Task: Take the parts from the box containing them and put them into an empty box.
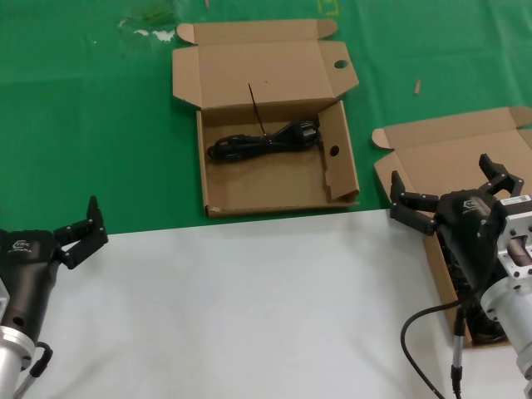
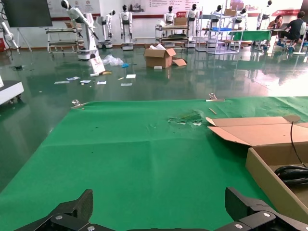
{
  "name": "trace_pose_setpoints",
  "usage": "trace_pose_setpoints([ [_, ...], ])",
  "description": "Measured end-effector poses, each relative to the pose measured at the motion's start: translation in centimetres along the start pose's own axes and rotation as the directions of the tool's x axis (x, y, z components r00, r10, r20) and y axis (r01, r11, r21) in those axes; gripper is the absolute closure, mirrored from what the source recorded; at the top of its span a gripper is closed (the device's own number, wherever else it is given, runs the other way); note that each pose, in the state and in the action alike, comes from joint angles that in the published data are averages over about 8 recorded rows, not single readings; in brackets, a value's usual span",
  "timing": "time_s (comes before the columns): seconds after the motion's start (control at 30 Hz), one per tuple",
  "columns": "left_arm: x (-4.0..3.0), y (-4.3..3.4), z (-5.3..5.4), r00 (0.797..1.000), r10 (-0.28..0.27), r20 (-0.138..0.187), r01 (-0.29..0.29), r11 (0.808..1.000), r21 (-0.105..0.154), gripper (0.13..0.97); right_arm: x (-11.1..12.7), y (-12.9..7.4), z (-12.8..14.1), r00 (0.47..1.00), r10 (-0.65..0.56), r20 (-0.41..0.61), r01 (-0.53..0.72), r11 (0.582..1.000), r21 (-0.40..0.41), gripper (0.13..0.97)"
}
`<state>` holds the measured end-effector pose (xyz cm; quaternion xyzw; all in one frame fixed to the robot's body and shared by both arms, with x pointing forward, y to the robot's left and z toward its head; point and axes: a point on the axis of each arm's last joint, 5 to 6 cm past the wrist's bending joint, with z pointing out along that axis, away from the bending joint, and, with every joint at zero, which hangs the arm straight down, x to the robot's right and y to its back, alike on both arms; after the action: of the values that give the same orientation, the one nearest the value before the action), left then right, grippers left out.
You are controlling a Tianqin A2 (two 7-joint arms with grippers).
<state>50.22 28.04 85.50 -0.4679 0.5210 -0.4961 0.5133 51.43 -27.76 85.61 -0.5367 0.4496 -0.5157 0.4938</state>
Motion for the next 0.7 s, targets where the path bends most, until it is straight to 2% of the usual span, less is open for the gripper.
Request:
trace_pose_setpoints([
  [0.7, 0.00, 0.00, 0.00, 1.000, 0.000, 0.000, 0.000, 1.000, 0.000, 0.132, 0.00, 0.00, 0.00, 1.000, 0.000, 0.000, 0.000, 1.000, 0.000, 0.130],
])
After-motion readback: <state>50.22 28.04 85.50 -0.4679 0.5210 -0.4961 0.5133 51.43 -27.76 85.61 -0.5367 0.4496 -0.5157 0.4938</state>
